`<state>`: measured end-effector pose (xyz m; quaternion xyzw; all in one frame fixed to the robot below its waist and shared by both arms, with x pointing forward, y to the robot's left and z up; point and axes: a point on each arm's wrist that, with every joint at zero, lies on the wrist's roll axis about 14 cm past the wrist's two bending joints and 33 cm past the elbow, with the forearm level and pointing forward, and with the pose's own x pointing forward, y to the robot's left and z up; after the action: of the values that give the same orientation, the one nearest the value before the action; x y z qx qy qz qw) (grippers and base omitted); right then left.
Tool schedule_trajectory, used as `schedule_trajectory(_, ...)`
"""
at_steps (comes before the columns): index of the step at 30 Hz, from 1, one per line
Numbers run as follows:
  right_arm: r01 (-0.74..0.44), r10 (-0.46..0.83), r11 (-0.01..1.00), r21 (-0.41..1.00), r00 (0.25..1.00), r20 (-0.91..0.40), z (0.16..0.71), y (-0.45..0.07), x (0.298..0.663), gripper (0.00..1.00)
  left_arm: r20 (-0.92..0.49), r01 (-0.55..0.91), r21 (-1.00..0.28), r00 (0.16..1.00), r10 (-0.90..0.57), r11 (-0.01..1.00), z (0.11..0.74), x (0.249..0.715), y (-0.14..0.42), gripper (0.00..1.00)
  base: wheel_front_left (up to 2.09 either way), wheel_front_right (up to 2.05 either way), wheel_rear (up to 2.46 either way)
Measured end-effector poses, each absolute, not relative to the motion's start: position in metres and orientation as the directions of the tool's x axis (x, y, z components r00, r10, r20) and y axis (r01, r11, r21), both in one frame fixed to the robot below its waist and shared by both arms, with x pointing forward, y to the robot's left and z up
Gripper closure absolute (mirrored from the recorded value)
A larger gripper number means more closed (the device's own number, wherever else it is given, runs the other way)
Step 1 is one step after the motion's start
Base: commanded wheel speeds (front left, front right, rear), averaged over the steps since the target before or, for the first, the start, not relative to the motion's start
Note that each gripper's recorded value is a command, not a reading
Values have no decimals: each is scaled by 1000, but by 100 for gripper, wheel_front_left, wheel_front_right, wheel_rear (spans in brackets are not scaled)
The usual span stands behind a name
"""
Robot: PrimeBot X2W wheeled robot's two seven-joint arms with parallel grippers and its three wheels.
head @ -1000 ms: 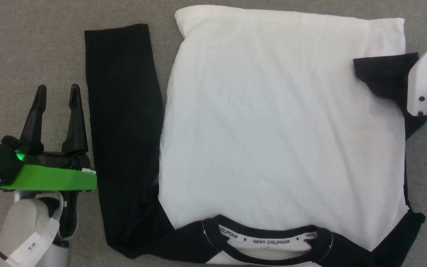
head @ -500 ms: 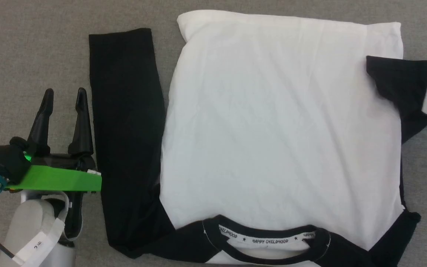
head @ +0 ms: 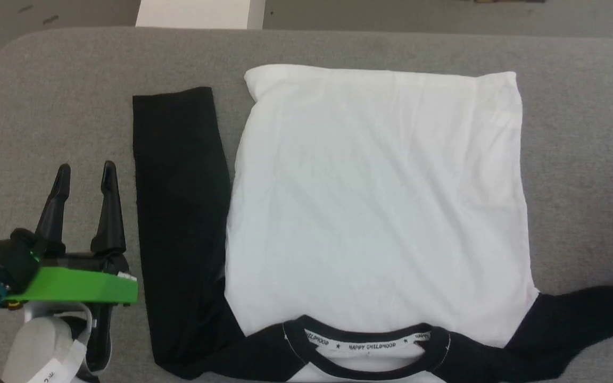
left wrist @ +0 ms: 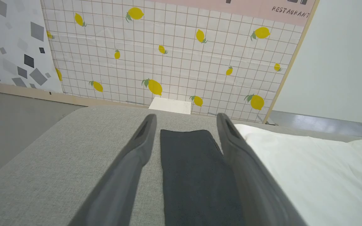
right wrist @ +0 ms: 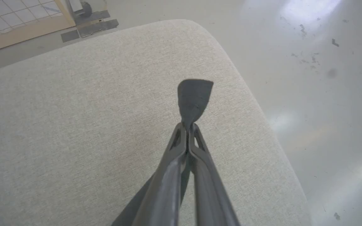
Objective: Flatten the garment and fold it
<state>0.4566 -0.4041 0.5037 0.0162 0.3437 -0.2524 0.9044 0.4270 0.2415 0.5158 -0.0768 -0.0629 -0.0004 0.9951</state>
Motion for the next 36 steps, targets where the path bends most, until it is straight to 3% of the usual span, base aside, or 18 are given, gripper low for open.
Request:
schedule_trajectory(4,522,-532,830,-197,634,-561,533,-429,439,100,133,12,-157,991,9,988,520,419,241,0,0,0,0)
schedule_trajectory(8,493,-520,846,-204,674,-526,547,-425,438,100,143,13,-167,990,11,986,524,410,239,0,0,0,0)
schedule_trajectory(16,221,-292,953,-209,852,-434,581,-355,460,100,165,15,-191,986,17,982,534,392,235,0,0,0,0)
schedule_trajectory(22,-35,-45,981,-191,916,-399,594,-273,463,100,191,20,-194,981,18,981,543,379,234,0,0,0,0)
schedule_trajectory(23,-168,86,971,-168,907,-412,588,-224,459,100,197,22,-196,980,17,980,545,374,233,0,0,0,0)
schedule_trajectory(24,-217,139,965,-148,900,-413,586,-205,458,100,198,22,-196,980,17,980,546,373,233,0,0,0,0)
schedule_trajectory(29,-424,358,903,-69,832,-424,570,-114,452,100,196,11,-197,980,28,980,545,369,236,0,0,0,0)
schedule_trajectory(36,-663,595,747,50,633,-495,525,-6,420,100,181,-27,-197,982,63,980,541,362,247,0,0,0,0)
